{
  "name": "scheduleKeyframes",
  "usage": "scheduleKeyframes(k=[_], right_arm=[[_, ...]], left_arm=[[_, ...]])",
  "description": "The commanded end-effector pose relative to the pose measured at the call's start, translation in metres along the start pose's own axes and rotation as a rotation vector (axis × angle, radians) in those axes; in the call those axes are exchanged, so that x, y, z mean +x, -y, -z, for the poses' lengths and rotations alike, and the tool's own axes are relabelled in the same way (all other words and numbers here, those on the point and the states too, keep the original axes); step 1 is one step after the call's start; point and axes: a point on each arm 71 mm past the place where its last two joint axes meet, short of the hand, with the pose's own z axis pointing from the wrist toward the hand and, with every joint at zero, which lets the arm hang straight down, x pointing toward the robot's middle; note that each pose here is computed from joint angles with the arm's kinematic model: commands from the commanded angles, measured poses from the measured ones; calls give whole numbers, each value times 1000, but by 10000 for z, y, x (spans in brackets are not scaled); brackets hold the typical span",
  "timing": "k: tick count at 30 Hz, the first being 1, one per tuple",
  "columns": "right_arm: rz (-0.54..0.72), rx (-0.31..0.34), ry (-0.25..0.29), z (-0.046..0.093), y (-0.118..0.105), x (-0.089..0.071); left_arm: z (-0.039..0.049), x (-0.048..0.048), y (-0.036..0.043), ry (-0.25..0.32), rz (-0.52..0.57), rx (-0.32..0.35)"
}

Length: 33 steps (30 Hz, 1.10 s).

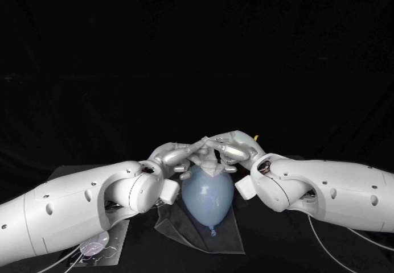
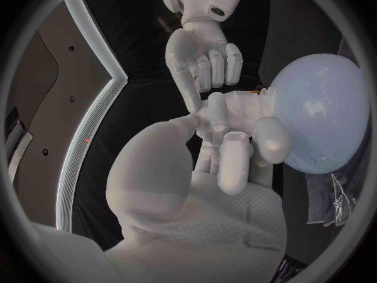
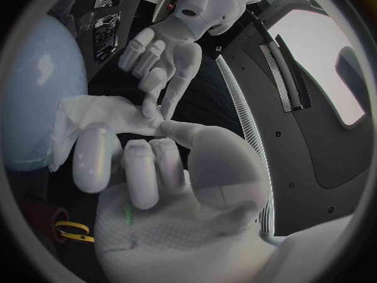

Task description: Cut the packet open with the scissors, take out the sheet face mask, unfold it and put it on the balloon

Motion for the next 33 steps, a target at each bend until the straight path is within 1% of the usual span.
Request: scheduleKeyframes(k=[1, 24, 27, 33], right_arm=[[0, -14, -45, 4, -26, 64], [4, -26, -34, 28, -40, 49], [6, -31, -26, 29, -42, 38], [6, -46, 9, 36, -50, -3]], left_arm=[[-4, 32, 10, -7, 2, 3], [5, -23, 18, 39, -1, 17], [10, -35, 19, 43, -2, 19], [33, -73, 18, 44, -14, 20]])
